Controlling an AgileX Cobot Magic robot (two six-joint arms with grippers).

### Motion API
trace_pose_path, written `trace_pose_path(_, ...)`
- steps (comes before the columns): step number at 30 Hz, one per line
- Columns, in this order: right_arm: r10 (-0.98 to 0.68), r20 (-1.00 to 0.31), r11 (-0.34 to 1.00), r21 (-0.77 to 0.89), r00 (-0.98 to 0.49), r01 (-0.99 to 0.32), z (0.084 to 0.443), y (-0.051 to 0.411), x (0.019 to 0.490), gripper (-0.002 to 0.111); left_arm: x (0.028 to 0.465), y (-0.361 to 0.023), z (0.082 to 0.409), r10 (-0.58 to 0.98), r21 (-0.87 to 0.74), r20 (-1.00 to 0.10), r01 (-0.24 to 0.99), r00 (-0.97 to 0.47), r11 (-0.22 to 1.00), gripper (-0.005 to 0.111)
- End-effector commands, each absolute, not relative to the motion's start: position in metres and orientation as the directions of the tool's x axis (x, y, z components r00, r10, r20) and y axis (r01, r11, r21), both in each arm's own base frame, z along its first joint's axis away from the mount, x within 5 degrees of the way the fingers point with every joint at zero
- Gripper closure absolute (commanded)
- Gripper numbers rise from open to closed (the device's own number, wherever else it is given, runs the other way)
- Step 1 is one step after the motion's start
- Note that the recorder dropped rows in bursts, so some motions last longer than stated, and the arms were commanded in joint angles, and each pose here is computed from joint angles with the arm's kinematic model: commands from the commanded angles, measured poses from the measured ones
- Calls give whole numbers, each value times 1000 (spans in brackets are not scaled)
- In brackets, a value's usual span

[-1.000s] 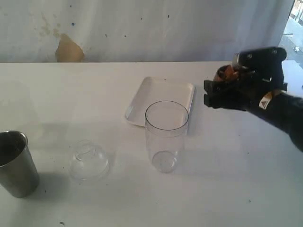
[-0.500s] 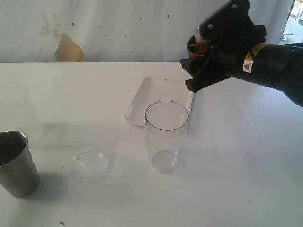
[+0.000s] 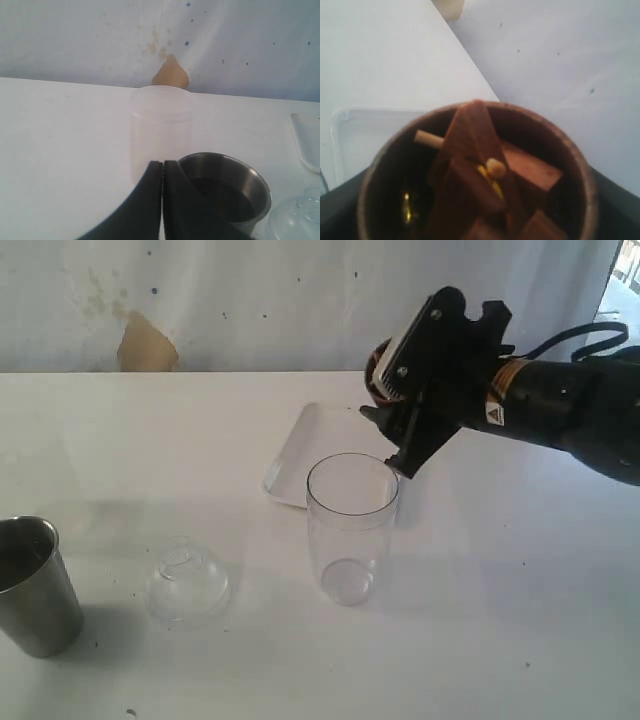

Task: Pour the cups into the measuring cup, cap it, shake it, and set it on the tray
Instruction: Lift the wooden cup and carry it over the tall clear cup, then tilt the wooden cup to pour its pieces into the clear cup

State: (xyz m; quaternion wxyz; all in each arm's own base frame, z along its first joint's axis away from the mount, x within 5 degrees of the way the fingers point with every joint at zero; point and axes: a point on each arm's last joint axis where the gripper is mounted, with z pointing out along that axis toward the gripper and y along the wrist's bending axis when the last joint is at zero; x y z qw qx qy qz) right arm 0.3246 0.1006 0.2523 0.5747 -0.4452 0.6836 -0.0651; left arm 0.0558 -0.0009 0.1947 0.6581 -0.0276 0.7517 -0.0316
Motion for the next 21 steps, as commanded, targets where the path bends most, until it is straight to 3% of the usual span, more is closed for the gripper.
trace_pose_path(1,-734,-627,427,-725,261,-540,258,111,322,108,56,-1,194,-89,-89,-988,1,-123,996,106)
trace_pose_path(21,-834,-198,6,-937,515,-350,258,113,320,108,56,-1,194,-89,-89,-988,1,-123,996,106)
